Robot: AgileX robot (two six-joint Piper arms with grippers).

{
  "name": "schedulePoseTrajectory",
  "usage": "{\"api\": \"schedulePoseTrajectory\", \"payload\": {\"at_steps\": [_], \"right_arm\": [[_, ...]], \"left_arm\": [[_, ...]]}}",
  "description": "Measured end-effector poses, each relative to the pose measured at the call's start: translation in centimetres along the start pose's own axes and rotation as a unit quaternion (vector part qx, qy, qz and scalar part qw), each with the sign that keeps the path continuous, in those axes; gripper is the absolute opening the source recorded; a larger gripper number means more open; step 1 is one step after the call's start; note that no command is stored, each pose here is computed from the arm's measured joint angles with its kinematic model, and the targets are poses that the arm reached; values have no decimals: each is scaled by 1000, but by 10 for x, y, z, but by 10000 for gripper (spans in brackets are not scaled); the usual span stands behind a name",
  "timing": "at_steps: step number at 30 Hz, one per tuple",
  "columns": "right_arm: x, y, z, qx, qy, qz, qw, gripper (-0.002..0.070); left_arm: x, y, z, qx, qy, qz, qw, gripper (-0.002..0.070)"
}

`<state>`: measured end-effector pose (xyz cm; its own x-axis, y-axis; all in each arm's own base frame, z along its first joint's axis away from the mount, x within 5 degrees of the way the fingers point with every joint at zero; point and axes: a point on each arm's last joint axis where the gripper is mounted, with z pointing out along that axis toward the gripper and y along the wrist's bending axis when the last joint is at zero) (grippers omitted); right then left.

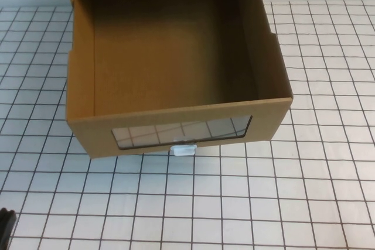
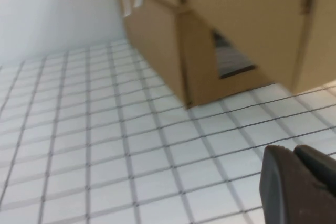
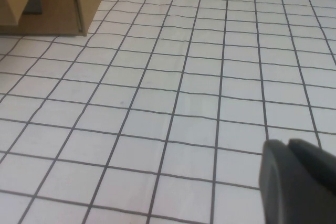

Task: Open the shoe box
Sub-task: 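Pull the top drawer of the cardboard box fully open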

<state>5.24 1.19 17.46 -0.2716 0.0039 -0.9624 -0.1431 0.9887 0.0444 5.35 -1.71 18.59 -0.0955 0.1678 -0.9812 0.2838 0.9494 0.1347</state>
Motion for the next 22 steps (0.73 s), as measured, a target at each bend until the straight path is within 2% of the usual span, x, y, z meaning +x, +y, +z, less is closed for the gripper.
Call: {"api": "schedulePoseTrajectory", "payload": {"at_steps": [3, 8, 22], "right_arm": [[0, 0, 0, 0, -1, 0, 1000, -13], [0, 0, 0, 0, 0, 0, 1000, -13], [0, 0, 0, -1, 1, 1, 1000, -13]], "left_arm": [[2, 4, 0, -26, 12, -5, 1000, -2], [14, 4, -1, -33, 78, -20, 996, -2], [15, 4, -2, -34, 80, -26, 996, -2]]}}
